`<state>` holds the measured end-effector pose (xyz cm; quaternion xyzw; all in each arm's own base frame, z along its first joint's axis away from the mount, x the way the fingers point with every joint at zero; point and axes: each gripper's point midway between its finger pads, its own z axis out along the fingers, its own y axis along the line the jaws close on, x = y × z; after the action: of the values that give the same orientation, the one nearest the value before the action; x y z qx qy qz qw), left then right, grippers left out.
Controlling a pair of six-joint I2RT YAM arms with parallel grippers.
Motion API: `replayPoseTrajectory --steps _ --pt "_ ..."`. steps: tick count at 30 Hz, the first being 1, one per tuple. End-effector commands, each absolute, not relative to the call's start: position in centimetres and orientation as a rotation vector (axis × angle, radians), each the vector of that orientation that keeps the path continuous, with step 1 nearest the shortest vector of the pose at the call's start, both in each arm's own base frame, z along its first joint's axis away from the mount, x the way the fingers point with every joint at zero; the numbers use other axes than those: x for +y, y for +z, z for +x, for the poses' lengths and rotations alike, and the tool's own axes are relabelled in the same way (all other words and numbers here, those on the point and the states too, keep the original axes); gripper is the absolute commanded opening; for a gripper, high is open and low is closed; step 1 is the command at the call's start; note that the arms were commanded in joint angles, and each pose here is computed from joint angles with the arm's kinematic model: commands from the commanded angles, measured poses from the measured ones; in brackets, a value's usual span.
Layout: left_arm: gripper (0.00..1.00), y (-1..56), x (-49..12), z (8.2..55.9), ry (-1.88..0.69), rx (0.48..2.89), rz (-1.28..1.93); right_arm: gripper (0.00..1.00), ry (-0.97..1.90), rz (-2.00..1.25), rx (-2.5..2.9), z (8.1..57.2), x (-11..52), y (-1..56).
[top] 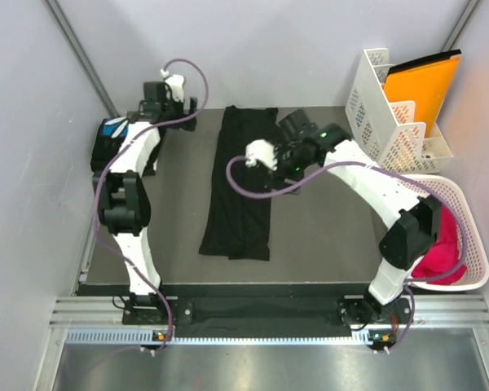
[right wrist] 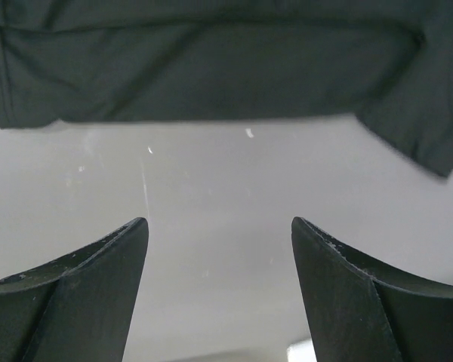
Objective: Fold and stack the t-shirts
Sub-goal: Fold the tshirt
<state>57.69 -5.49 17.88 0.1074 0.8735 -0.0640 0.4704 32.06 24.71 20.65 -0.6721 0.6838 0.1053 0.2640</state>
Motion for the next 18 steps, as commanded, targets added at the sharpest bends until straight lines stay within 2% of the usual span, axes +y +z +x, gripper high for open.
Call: replayPoseTrajectory --steps 1,4,9,18 --pt "0.99 26.2 0.6 55.9 0.167 2.021 0.309 0.76 0.129 -1.936 1.671 31.3 28.0 19.6" --pt "0.99 29.4 3.3 53.9 0.278 1.992 0.281 0.76 0.084 -1.995 1.579 29.6 30.3 18.4" --pt "0.99 34.3 3.9 50.5 0.333 1.952 0.308 0.75 0.074 -2.057 1.483 26.4 34.1 15.6" --pt "0.99 36.4 5.1 45.4 0.453 1.998 0.397 0.74 0.107 -2.141 1.364 20.0 39.8 11.2"
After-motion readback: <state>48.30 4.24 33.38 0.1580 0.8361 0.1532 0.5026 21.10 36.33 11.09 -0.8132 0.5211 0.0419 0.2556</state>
